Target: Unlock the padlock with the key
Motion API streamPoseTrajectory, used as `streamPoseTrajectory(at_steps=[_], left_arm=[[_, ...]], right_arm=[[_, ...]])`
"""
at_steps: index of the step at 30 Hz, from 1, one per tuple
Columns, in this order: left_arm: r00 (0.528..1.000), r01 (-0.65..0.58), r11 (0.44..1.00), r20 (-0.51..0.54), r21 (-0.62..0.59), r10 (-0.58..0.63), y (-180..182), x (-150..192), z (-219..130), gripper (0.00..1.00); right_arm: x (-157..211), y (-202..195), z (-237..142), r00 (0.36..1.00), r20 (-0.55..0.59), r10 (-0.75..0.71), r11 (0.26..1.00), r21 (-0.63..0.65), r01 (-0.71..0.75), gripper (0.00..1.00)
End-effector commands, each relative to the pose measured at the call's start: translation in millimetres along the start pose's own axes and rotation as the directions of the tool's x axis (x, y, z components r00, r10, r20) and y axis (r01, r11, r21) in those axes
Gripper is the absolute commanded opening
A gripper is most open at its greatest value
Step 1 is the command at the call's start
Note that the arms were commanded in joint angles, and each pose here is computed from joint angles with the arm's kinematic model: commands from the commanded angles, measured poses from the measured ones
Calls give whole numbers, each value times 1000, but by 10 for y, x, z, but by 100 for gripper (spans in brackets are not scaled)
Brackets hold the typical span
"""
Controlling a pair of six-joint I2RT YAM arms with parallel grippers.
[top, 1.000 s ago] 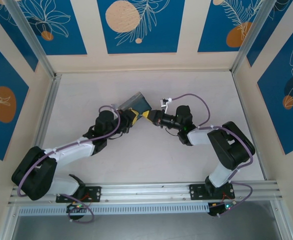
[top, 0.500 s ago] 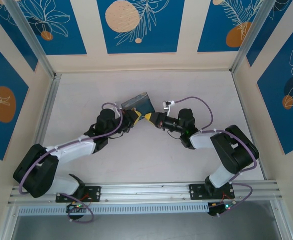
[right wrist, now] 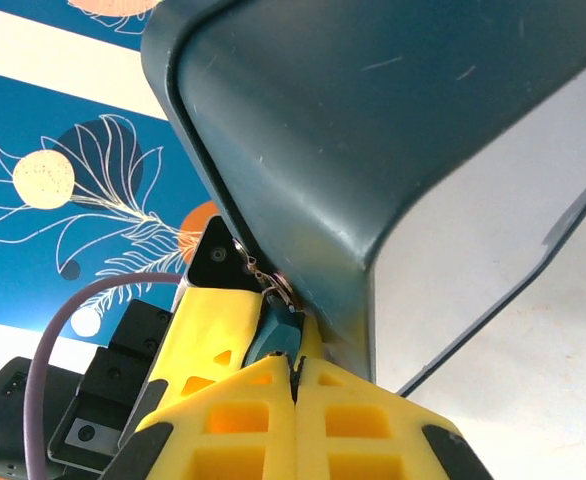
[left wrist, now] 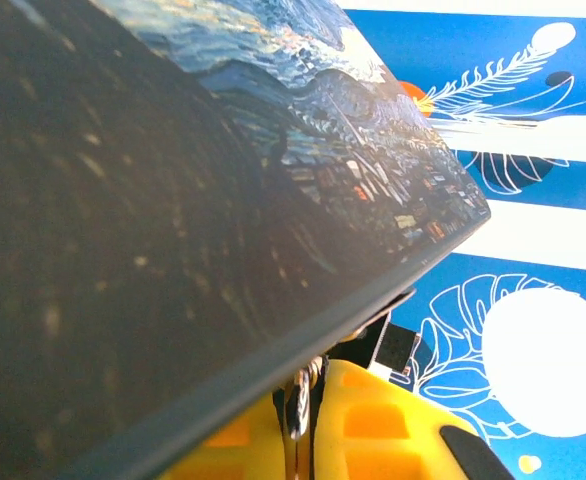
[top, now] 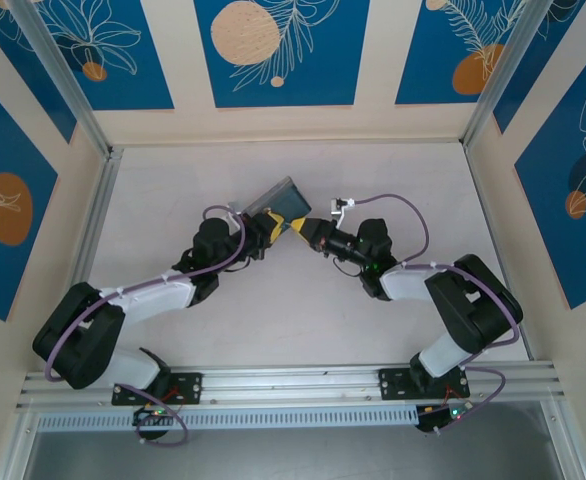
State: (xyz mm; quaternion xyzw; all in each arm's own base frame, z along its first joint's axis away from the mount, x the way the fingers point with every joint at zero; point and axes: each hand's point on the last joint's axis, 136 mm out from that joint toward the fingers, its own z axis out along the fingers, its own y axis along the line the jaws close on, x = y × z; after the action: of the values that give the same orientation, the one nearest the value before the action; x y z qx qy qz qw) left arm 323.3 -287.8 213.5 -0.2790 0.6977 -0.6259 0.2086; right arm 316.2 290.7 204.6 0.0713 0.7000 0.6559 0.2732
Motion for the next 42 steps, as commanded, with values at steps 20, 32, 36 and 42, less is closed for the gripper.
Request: streamPoseTrajectory(at_steps=[20,32,36,42], left_arm=[[959,-109,993,-256,49,118,-257,552,106,0],[984,-106,990,-156,-96,90,293,330,150,0],[991,-101,986,-106,-135,87,506,210,133,0],[995,-91,984,-64,-156,82,622,110,112,0]], right_arm=[[214,531,306,968,-246,-50,995,-91,28,0],[11,423,391,976,-216,23,999,-39,-33,3],[-80,273,325,980,-188,71,997,-4,-73,12],[-82,104,217,981,-159,110,994,34,-106,34]])
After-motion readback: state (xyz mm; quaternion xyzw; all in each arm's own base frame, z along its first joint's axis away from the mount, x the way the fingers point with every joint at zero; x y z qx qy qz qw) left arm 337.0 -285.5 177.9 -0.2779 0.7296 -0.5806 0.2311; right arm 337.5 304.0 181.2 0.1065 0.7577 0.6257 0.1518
